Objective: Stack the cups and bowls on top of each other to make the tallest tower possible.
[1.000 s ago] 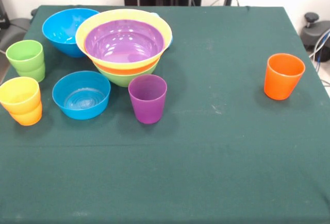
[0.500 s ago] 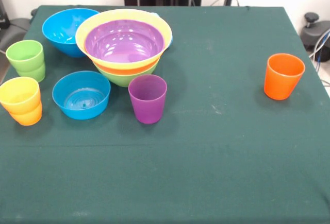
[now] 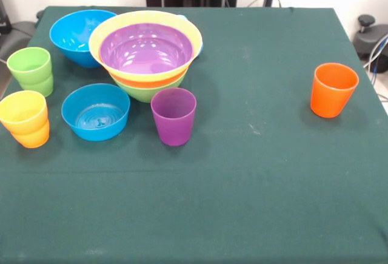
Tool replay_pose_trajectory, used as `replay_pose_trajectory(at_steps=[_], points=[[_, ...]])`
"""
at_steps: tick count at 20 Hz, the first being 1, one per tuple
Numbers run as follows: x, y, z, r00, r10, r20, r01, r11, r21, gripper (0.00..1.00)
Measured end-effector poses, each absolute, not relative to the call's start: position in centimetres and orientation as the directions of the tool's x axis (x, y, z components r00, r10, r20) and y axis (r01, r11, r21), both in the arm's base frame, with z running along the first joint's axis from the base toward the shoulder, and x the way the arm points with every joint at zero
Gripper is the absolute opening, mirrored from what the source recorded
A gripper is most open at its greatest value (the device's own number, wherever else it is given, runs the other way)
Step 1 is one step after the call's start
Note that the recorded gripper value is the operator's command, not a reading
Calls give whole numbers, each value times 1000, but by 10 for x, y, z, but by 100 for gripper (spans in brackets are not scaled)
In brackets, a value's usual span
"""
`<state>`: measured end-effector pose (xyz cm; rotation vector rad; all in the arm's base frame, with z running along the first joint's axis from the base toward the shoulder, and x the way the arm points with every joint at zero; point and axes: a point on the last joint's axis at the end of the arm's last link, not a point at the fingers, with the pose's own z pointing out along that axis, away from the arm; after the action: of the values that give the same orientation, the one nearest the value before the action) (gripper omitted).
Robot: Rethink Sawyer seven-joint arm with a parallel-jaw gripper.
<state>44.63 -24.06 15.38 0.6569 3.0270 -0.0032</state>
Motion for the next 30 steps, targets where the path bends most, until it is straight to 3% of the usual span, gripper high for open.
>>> replay_pose_trajectory(at_steps=[11,30], points=[[419,-244,131,-932,361,-10,361,930,-65,100],[368,-228,17,-953,298,52,298,954,0,100]])
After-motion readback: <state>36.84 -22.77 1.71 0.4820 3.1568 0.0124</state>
